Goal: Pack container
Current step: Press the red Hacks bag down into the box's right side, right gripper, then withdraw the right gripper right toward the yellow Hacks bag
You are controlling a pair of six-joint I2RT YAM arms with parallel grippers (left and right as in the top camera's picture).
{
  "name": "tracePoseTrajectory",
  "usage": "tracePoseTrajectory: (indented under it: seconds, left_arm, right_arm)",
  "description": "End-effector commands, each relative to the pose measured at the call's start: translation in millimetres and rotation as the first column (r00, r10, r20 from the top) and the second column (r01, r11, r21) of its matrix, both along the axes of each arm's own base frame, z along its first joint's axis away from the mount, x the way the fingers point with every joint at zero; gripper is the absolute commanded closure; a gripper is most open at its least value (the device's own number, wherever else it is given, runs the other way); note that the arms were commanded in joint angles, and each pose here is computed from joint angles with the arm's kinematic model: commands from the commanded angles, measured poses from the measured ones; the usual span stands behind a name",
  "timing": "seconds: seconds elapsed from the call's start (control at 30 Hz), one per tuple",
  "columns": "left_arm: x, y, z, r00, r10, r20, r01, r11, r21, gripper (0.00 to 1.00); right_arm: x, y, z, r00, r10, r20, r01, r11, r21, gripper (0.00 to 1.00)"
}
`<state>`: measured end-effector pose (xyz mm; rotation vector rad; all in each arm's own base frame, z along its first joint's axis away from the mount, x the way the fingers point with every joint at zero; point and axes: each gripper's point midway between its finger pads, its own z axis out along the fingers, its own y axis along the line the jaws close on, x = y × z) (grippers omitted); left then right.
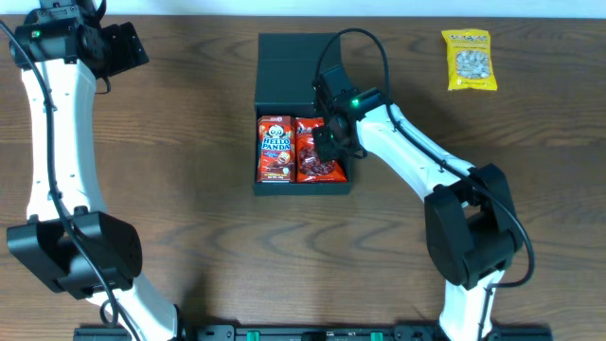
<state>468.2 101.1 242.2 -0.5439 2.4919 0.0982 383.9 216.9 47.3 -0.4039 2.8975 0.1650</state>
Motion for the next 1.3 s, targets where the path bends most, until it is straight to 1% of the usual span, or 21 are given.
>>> tracePoseTrajectory:
  seconds: [0.0, 0.13, 0.27, 0.33, 0.37, 0.5, 0.57, 0.63, 0.67, 0.7, 0.73, 0.77, 0.8, 0.83, 0.87, 0.9, 1.03, 1.13, 1.27]
  left_arm:
    - [-0.5, 4.8, 6.7, 1.0, 0.003, 0.009, -0.003, 1.0, 0.024, 0.05]
    - [-1.0, 4.7, 6.4, 1.0, 0.003, 0.006, -0.003, 1.0, 0.023, 0.05]
    - [-1.1, 4.7, 6.3, 1.0, 0.003, 0.006, -0.003, 1.0, 0.023, 0.05]
    - [-1.1, 4.7, 6.3, 1.0, 0.002, 0.006, -0.002, 1.0, 0.024, 0.05]
    - [-1.1, 4.7, 6.3, 1.0, 0.003, 0.006, -0.003, 1.0, 0.023, 0.05]
    - [-1.2, 4.8, 6.3, 1.0, 0.003, 0.006, -0.003, 1.0, 0.024, 0.05]
    - [-1.7, 4.8, 5.9, 1.0, 0.003, 0.003, -0.003, 1.0, 0.023, 0.05]
    - [-2.7, 4.5, 5.2, 1.0, 0.003, -0.002, -0.003, 1.0, 0.022, 0.05]
    - [-3.5, 4.3, 4.7, 1.0, 0.003, -0.006, -0.003, 1.0, 0.022, 0.05]
    - [-5.1, 4.0, 3.6, 1.0, 0.003, -0.014, -0.002, 1.0, 0.02, 0.05]
    - [-6.5, 4.0, 2.7, 1.0, 0.003, -0.02, -0.002, 1.0, 0.019, 0.05]
    - [-7.3, 3.9, 2.2, 1.0, 0.003, -0.025, -0.003, 1.0, 0.019, 0.05]
    - [-8.2, 4.2, 1.7, 1.0, 0.004, -0.029, -0.004, 1.0, 0.02, 0.05]
    - [-8.8, 4.1, 1.4, 0.999, 0.005, -0.031, -0.004, 1.0, 0.02, 0.05]
    - [-8.9, 4.1, 1.3, 0.999, 0.005, -0.032, -0.004, 1.0, 0.02, 0.05]
    - [-8.9, 4.1, 1.3, 0.999, 0.005, -0.032, -0.004, 1.0, 0.02, 0.05]
    - [-8.9, 4.1, 1.3, 0.999, 0.005, -0.032, -0.004, 1.0, 0.02, 0.05]
    - [-8.9, 3.9, 1.3, 0.999, 0.004, -0.032, -0.004, 1.0, 0.02, 0.05]
    - [-8.9, 3.9, 1.3, 0.999, 0.004, -0.032, -0.004, 1.0, 0.02, 0.05]
  right_arm:
    - [3.7, -0.9, 4.1, 1.0, 0.004, 0.007, -0.004, 1.0, 0.006, 0.99]
    - [22.7, -0.3, 45.7, 0.994, 0.024, 0.105, -0.029, 0.999, 0.041, 0.99]
    - [54.8, -14.6, 113.2, 0.959, -0.001, 0.282, -0.019, 0.997, 0.069, 0.98]
    - [77.6, -40.6, 143.0, 0.923, -0.048, 0.381, 0.031, 0.998, 0.051, 0.98]
    - [88.8, -57.8, 149.9, 0.905, -0.079, 0.418, 0.072, 0.997, 0.033, 0.99]
    - [122.7, -126.3, 150.2, 0.855, -0.171, 0.489, 0.21, 0.977, -0.026, 0.98]
    - [141.5, -169.1, 139.8, 0.833, -0.223, 0.507, 0.28, 0.959, -0.038, 0.89]
    - [152.7, -203.5, 128.3, 0.814, -0.279, 0.51, 0.344, 0.938, -0.036, 0.8]
    - [157.1, -222.7, 120.3, 0.806, -0.308, 0.506, 0.377, 0.925, -0.038, 0.68]
    - [159.6, -239.8, 109.8, 0.803, -0.334, 0.494, 0.403, 0.914, -0.038, 0.47]
    - [160.4, -252.7, 98.8, 0.805, -0.353, 0.477, 0.421, 0.906, -0.041, 0.39]
    - [160.0, -260.4, 92.7, 0.806, -0.363, 0.467, 0.432, 0.9, -0.047, 0.28]
    - [159.6, -264.9, 85.6, 0.817, -0.351, 0.457, 0.425, 0.903, -0.066, 0.11]
    - [159.6, -266.5, 82.7, 0.827, -0.334, 0.453, 0.411, 0.908, -0.082, 0.03]
    - [159.8, -268.7, 78.4, 0.839, -0.304, 0.452, 0.393, 0.912, -0.117, 0.01]
    - [160.0, -271.4, 77.1, 0.843, -0.283, 0.456, 0.388, 0.909, -0.152, 0.01]
    - [164.2, -284.0, 69.5, 0.838, -0.255, 0.483, 0.419, 0.867, -0.269, 0.01]
    - [167.1, -291.8, 46.4, 0.845, -0.267, 0.464, 0.43, 0.855, -0.292, 0.01]
    - [174.1, -296.6, 30.0, 0.833, -0.29, 0.471, 0.453, 0.846, -0.281, 0.01]
